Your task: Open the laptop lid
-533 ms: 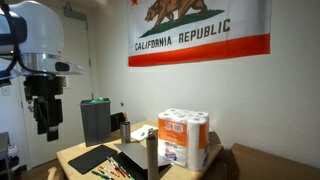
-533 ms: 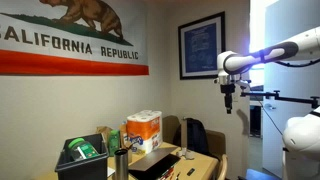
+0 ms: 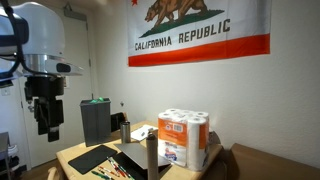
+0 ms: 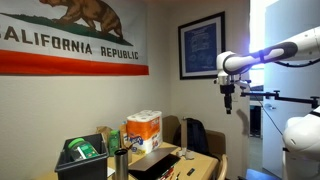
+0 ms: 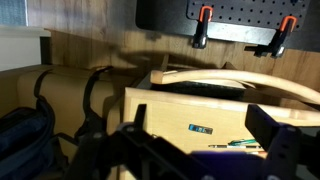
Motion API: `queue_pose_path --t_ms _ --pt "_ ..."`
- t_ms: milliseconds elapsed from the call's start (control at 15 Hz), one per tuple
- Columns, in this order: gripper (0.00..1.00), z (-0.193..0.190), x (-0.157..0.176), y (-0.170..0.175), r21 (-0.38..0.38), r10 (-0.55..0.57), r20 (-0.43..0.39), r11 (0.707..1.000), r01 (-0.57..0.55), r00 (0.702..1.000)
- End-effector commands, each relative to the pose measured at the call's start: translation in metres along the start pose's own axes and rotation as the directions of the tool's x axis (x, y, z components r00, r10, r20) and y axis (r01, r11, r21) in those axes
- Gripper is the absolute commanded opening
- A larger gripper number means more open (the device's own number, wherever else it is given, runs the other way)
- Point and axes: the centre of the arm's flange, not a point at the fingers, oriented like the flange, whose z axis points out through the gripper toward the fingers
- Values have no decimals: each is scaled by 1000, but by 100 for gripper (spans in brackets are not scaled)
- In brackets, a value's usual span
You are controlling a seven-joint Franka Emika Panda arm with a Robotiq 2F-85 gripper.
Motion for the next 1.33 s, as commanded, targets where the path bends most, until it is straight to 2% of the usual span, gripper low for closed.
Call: queue_pose_path --t_ms 0,400,600,933,1267 --pt "100 31 39 -5 51 -68 12 996 67 998" --pt "100 110 127 -20 137 -176 -38 974 179 984" --pt "100 148 160 -32 173 -207 -77 961 218 975" --pt "100 193 198 -60 220 -240 -102 941 257 965" --pt "100 234 232 -84 211 -235 -107 944 253 966"
